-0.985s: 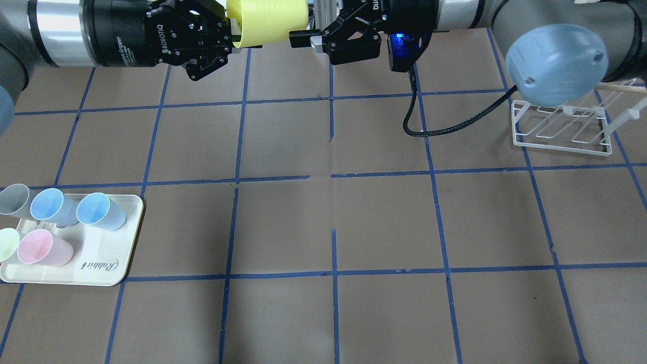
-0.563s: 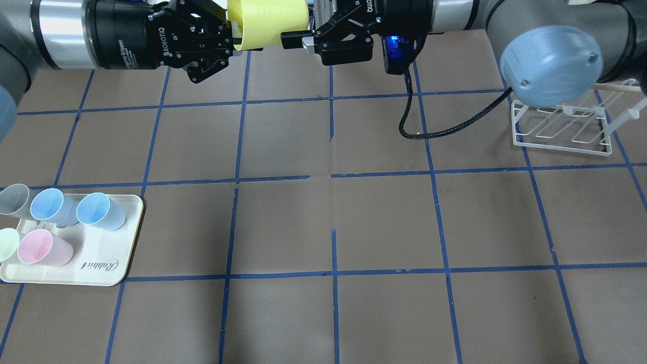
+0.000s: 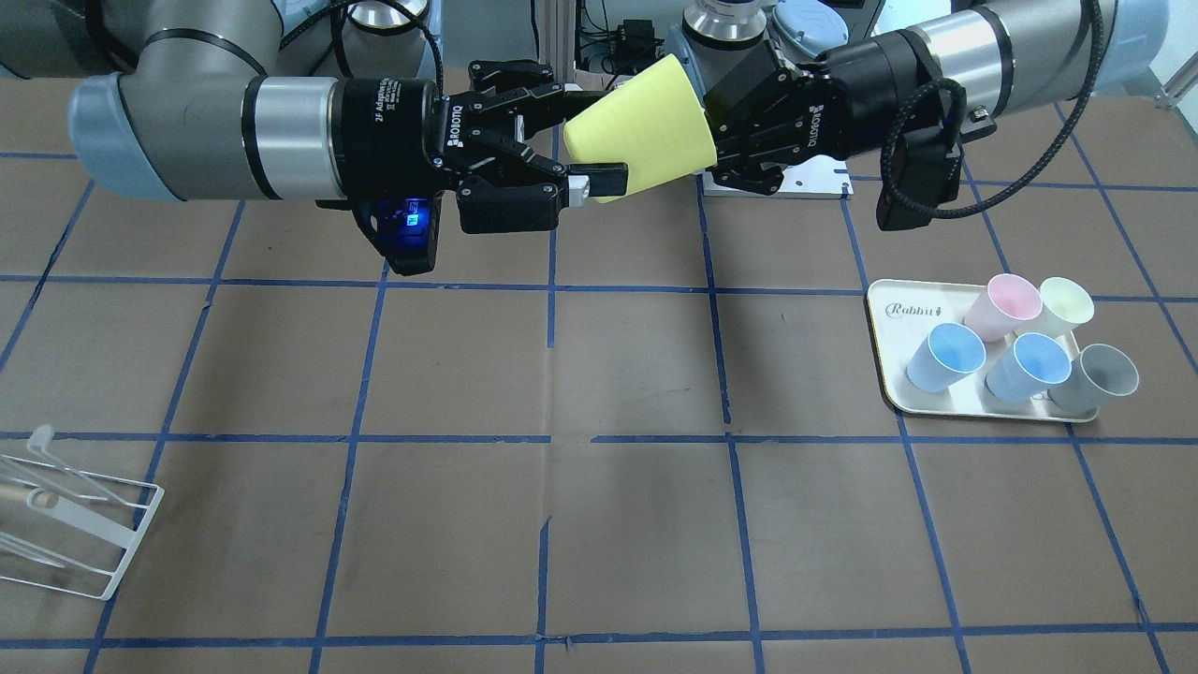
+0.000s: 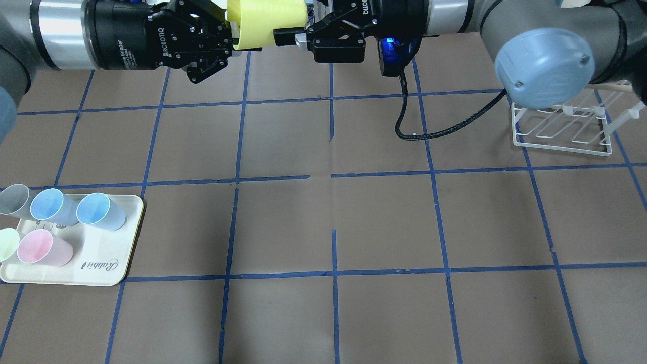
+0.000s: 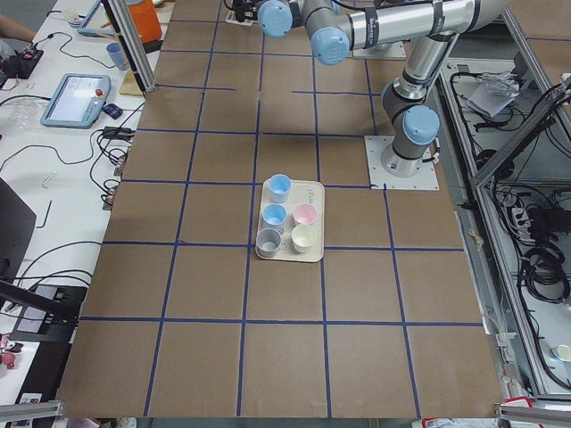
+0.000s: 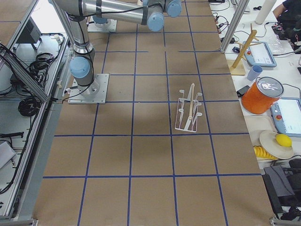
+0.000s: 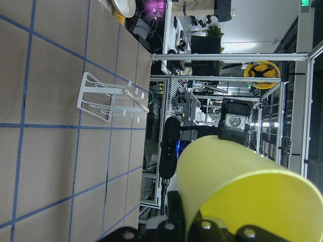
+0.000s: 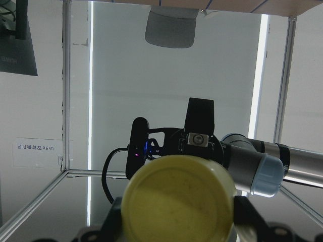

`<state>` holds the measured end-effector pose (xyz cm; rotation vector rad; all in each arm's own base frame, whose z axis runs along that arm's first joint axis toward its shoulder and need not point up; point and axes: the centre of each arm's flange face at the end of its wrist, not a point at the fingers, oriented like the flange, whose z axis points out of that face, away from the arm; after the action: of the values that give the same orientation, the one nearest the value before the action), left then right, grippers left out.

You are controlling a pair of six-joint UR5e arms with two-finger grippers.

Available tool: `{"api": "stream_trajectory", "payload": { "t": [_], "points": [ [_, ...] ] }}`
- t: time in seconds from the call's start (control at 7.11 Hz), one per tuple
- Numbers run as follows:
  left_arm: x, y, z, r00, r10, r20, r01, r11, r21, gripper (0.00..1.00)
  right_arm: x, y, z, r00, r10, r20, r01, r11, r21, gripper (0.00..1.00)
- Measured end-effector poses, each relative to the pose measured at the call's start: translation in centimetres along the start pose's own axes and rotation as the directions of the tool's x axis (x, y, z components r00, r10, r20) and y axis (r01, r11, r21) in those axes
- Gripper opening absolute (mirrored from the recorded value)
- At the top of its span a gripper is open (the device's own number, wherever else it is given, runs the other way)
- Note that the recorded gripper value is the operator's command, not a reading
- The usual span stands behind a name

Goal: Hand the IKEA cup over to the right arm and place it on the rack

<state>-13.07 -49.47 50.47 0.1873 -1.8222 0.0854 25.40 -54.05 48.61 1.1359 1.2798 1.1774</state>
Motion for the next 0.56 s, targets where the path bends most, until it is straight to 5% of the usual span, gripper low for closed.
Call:
{"api": "stream_trajectory", "payload": {
  "t": [0.56],
  "points": [
    [0.20,0.20,-0.03,1.000,0.003,0.002,-0.003,1.000,0.000,0.94,-0.48,0.03,-0.64,1.000,0.024,0.011,-0.024,1.000,0.002,0.00]
  ]
}}
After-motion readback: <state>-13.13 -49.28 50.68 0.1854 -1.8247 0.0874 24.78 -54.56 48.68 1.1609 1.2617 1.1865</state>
